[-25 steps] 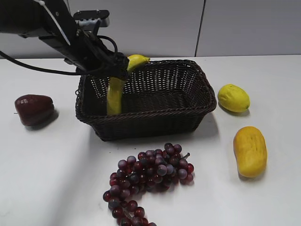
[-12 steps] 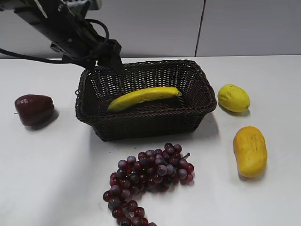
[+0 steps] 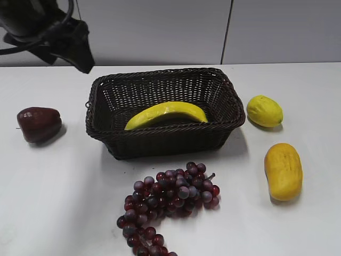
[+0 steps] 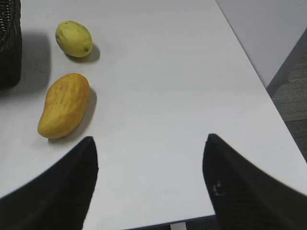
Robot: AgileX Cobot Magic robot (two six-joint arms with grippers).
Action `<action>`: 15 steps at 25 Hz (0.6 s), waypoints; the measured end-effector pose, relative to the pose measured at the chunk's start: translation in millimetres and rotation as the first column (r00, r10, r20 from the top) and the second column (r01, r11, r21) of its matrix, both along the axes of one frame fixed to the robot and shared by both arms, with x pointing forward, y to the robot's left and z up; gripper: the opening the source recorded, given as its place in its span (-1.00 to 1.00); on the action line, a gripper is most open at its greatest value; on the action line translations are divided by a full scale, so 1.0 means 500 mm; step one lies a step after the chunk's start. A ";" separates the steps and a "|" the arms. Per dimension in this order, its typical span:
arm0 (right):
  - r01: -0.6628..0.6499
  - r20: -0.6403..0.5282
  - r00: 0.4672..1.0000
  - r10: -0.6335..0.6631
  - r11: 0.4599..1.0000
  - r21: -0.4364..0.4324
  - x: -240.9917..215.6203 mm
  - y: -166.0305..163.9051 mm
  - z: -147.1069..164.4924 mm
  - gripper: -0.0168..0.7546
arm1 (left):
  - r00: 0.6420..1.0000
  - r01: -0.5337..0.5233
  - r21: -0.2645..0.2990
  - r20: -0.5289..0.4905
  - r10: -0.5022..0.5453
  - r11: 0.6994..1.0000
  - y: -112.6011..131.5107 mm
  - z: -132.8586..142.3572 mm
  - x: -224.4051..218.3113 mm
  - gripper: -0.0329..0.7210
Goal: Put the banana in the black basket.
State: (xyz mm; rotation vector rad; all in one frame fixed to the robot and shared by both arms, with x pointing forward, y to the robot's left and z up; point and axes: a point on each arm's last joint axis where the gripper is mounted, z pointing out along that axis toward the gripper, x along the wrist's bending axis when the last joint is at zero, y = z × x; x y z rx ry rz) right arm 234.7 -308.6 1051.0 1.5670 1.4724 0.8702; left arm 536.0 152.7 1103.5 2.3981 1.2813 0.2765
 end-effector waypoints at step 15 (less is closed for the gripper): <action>0.000 0.000 1.000 0.000 1.000 0.000 0.000 0.000 0.000 0.47 | 0.955 -0.262 0.272 -0.063 0.289 0.926 0.158 -0.025 -0.052 0.66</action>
